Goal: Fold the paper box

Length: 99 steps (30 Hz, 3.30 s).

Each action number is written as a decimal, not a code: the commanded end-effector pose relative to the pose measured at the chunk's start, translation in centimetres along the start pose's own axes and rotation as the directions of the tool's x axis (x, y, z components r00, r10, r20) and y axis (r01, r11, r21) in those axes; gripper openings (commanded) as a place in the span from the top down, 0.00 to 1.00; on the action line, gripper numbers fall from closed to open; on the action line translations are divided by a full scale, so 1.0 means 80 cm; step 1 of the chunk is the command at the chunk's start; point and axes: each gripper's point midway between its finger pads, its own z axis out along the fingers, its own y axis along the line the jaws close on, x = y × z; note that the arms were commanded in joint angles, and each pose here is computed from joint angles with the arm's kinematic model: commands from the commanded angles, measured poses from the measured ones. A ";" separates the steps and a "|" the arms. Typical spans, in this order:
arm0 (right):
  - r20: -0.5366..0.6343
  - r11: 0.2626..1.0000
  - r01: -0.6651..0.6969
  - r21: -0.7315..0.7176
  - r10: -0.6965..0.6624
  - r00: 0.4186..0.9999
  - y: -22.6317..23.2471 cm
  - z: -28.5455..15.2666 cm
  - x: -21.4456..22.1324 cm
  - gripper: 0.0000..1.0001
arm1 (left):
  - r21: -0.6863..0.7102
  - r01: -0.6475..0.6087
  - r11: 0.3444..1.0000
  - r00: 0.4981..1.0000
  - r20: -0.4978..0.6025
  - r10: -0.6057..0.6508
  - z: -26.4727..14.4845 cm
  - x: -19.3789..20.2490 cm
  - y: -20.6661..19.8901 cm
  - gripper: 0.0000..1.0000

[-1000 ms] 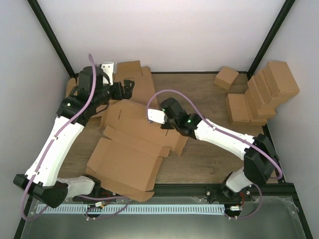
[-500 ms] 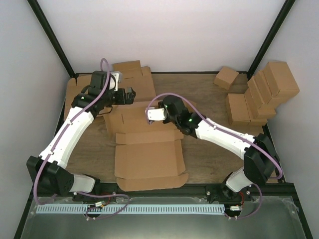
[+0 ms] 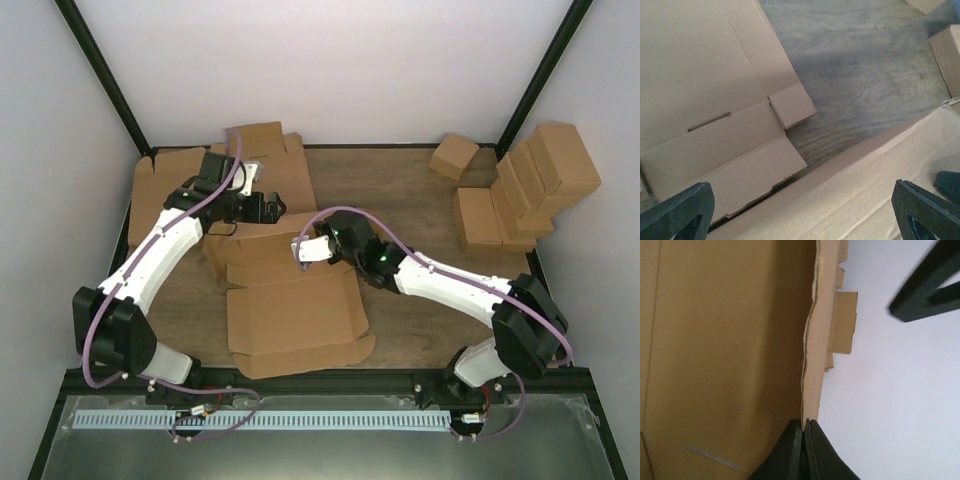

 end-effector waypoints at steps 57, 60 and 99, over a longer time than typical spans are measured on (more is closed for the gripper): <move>-0.042 -0.392 -0.848 -0.357 0.914 -0.404 -0.034 -0.157 0.002 0.00 | 0.142 -0.015 0.990 0.967 -0.250 0.051 0.046 0.111 -0.023 0.12; -0.184 -0.467 -0.847 -0.254 0.883 -0.432 0.013 -0.133 0.018 0.00 | 0.162 -0.025 0.986 0.973 -0.222 0.061 0.040 0.104 -0.029 0.12; -0.293 -0.472 -0.864 -0.176 0.863 -0.412 0.050 -0.052 0.025 0.53 | 0.377 -0.369 0.849 0.898 -0.089 0.430 0.029 0.094 -0.104 0.00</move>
